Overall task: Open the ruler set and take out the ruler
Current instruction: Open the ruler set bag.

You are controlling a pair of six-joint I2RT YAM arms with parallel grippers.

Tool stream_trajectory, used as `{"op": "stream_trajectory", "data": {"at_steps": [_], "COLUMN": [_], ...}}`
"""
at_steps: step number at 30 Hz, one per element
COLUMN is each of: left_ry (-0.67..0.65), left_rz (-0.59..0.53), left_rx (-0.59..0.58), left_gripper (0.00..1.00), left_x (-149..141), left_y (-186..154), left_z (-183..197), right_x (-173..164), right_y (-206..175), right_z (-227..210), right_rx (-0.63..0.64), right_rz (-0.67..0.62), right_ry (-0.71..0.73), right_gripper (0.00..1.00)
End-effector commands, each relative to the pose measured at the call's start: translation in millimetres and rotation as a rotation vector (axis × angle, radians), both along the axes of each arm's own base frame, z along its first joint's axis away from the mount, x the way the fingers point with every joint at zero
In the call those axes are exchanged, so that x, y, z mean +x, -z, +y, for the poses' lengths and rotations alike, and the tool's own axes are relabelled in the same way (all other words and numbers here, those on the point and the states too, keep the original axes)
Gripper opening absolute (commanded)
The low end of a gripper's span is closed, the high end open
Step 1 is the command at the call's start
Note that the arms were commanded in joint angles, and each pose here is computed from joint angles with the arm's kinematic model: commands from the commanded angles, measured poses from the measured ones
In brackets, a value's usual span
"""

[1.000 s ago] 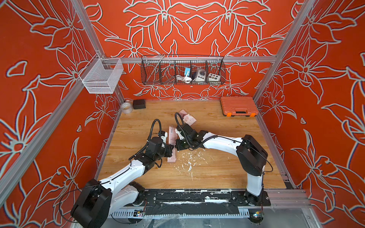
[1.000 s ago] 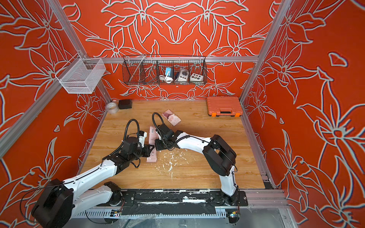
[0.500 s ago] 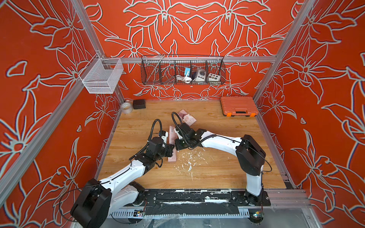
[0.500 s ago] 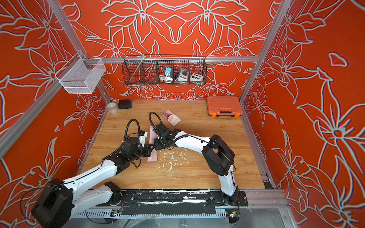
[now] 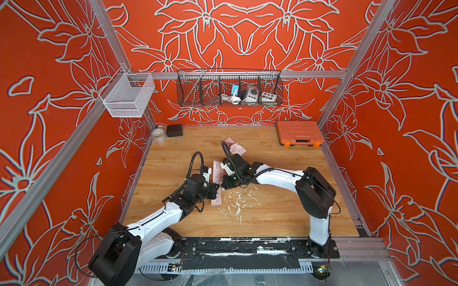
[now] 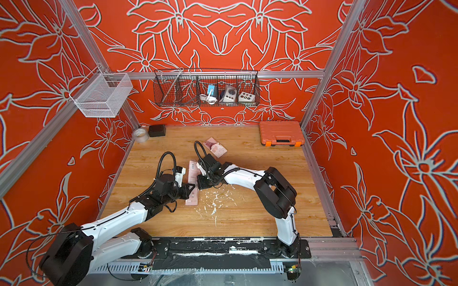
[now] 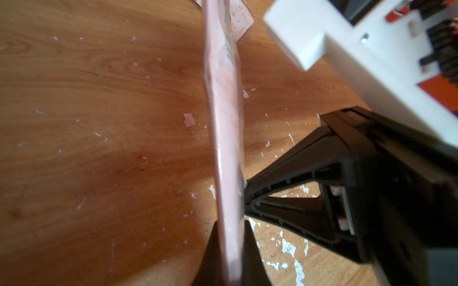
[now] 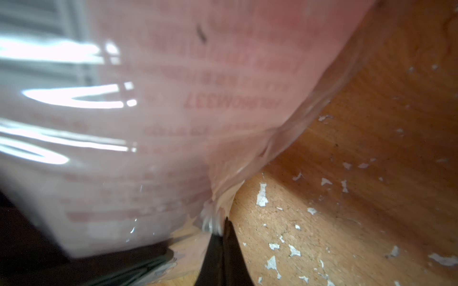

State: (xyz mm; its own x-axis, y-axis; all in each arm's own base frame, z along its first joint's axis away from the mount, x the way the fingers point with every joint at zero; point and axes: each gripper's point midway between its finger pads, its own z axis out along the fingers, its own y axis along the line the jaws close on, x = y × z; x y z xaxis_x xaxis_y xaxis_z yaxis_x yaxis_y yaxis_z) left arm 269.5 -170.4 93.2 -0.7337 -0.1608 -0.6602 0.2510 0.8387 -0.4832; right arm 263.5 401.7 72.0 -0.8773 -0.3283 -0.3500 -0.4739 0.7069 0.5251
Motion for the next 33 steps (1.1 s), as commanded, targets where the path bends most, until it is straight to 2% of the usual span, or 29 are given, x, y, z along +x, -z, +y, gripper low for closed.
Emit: {"op": "stream_trajectory", "data": {"at_steps": [1, 5, 13, 18, 24, 26, 28, 30, 32, 33], "left_ry": [0.138, 0.183, 0.274, 0.347, 0.310, 0.265, 0.204, 0.121, 0.037, -0.002], "left_rz": [-0.093, -0.104, -0.103, -0.108, -0.099, -0.088, -0.073, -0.049, -0.032, -0.023], "left_rx": [-0.107, -0.136, -0.297, -0.356, -0.371, -0.350, -0.315, -0.257, -0.194, -0.165], "left_gripper": [0.00, 0.00, 0.00, 0.00, 0.00, 0.12, 0.34, 0.49, 0.57, 0.57], "left_x": [-9, -14, -17, -22, -14, -9, -4, 1, 6, 7], "left_y": [-35, -40, -59, -69, -71, -66, -57, -45, -33, -28], "left_z": [-26, -32, -46, -55, -54, -49, -41, -28, -14, -6], "right_x": [37, 29, -8, -25, -39, -41, -44, -46, -48, -49], "right_y": [18, 11, -41, -67, -88, -91, -94, -92, -89, -86], "right_z": [-42, -50, -49, -60, -73, -77, -81, -87, -91, -92], "right_rx": [-0.047, -0.001, 0.267, 0.390, 0.466, 0.464, 0.457, 0.434, 0.416, 0.411], "right_rz": [-0.049, -0.056, -0.122, -0.174, -0.221, -0.223, -0.226, -0.222, -0.207, -0.193], "right_ry": [0.120, 0.078, -0.069, -0.102, -0.123, -0.112, -0.103, -0.085, -0.074, -0.069], "right_gripper": [0.00, 0.00, 0.00, 0.00, 0.00, 0.00, 0.00, 0.00, 0.00, 0.00]}}
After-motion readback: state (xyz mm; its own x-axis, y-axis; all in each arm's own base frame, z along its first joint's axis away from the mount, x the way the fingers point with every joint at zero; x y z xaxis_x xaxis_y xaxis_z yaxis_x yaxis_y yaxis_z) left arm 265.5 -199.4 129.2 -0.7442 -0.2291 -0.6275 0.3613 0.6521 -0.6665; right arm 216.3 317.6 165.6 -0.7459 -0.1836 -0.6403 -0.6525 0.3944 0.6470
